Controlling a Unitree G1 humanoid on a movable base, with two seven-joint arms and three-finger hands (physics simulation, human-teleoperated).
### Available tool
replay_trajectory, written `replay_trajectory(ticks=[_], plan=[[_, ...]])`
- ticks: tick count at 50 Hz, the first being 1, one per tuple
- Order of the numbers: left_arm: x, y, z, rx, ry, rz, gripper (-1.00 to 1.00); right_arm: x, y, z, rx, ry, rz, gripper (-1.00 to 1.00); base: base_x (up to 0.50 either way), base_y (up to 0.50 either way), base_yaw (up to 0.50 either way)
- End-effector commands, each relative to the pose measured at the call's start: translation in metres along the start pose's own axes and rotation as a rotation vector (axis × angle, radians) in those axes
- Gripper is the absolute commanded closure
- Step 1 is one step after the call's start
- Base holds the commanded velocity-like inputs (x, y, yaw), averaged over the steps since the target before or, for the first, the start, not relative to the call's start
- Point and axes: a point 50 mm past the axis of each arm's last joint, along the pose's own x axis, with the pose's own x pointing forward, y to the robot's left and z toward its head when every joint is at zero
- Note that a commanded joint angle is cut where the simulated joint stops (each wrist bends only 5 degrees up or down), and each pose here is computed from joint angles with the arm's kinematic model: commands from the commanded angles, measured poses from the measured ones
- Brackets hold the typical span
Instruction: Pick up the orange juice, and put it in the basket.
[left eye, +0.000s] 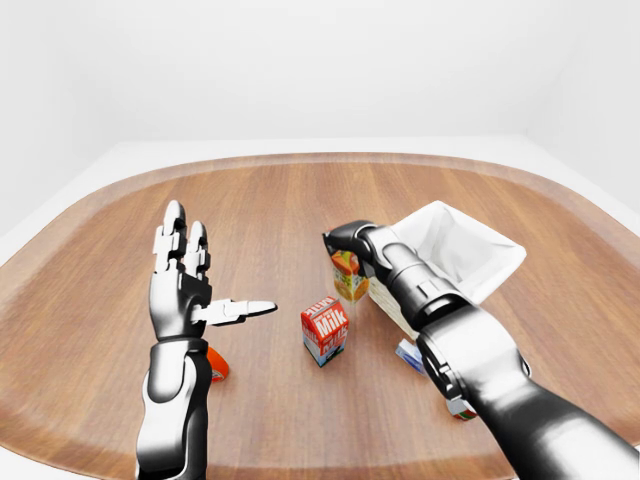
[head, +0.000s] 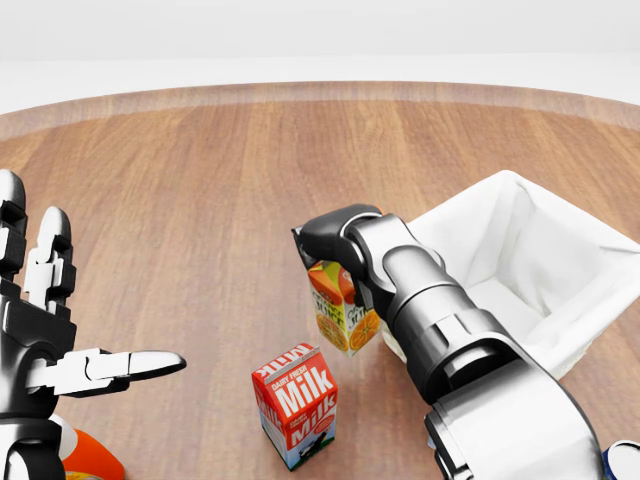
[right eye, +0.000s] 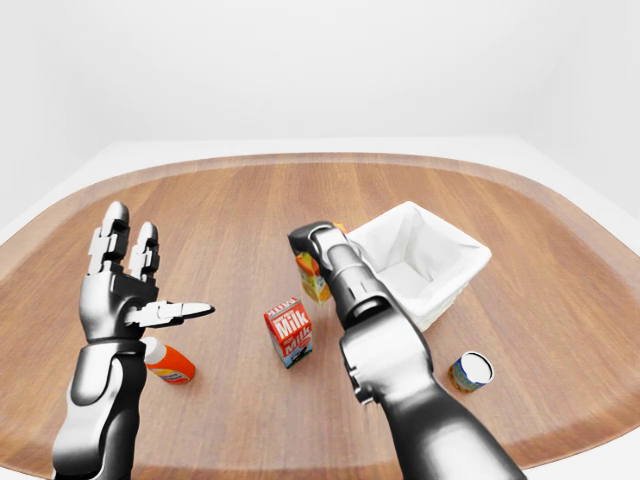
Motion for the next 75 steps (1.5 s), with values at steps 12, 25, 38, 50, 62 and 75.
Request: replay_trajectory(ticks=[12,25,38,50,62,75], plan=[[0.001,0.0,0.0,0.0,-0.002,0.0,-1.0,-0.008,-0.027,-0.004,-0.058,0.029,-0.066,1.0,0.0,0.0,0.0],[0.001,0.0,0.0,-0.001,0.0,0.001,-1.0,-0.012,-0.038,-0.004,-0.059,0.03,-0.081,1.0,0.0,0.0,0.0],[0.001,0.0,0.0,-0.001,0.0,0.0,-1.0,-0.019,-0.053,-0.003,-0.055,0.027,-0.097,1.0,0.0,0.0,0.0],[0.001,0.0,0.0,-0.001,0.001,0.0,-1.0,-0.025,-0.067,-0.004,-0.055,0.029,-0.113,1.0,0.0,0.0,0.0],[0.001,0.0,0.0,-0.001,0.001,0.0,-1.0,-0.03,-0.076,-0.006,-0.055,0.033,-0.124,1.0,0.0,0.0,0.0],[0.001,0.0,0.0,-0.001,0.0,0.0,-1.0,-0.04,-0.094,-0.009,-0.049,0.037,-0.149,1.0,0.0,0.0,0.0]])
